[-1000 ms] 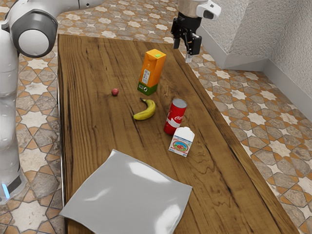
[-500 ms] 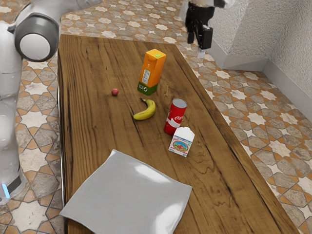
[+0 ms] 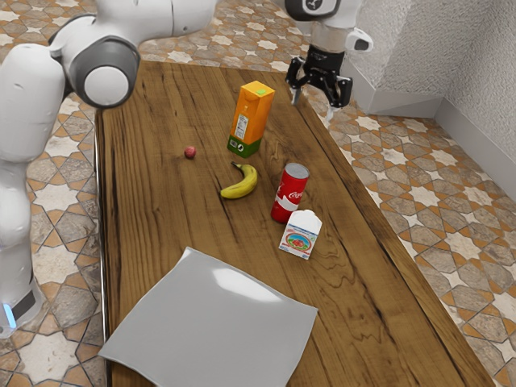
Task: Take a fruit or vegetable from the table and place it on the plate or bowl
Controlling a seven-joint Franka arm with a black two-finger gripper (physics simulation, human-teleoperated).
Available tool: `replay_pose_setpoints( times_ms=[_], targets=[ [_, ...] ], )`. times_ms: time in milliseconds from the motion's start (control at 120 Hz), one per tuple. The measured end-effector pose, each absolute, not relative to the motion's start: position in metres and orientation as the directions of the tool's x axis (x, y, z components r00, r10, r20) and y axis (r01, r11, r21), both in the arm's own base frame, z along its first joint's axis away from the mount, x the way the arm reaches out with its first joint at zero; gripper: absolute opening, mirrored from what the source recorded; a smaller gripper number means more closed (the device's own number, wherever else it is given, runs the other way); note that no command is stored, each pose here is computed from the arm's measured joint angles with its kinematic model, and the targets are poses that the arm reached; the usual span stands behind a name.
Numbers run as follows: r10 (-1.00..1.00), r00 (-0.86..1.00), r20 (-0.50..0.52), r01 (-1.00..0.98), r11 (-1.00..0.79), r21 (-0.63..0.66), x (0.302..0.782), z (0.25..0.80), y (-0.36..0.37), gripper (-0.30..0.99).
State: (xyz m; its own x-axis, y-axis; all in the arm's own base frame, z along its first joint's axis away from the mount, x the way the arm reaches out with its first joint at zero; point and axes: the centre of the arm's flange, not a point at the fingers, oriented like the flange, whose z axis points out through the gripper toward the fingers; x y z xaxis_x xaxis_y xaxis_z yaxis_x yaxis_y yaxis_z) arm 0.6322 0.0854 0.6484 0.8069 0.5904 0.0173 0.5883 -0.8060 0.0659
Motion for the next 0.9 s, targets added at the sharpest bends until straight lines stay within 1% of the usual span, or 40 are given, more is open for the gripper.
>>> replay_pose_setpoints(
  times_ms=[142, 233, 358, 467, 542, 725, 900],
  targets=[
    [0.770, 0.638, -0.004, 0.768, -0.637, 0.070, 0.627, 0.648, 0.118, 0.69],
    [0.849, 0.528, -0.025, 0.848, -0.527, 0.054, 0.628, 0.637, 0.137, 0.69],
    [0.921, 0.388, -0.039, 0.922, -0.388, 0.013, 0.630, 0.627, 0.140, 0.69],
    [0.952, 0.305, 0.010, 0.952, -0.305, -0.030, 0.639, 0.622, 0.100, 0.69],
    [0.972, 0.232, 0.028, 0.973, -0.231, -0.026, 0.645, 0.616, 0.092, 0.69],
    [0.998, 0.050, 0.037, 0.998, -0.050, 0.024, 0.656, 0.608, 0.102, 0.69],
    [0.995, -0.092, 0.035, 0.996, 0.092, -0.009, 0.646, 0.575, 0.123, 0.69]
  ],
)
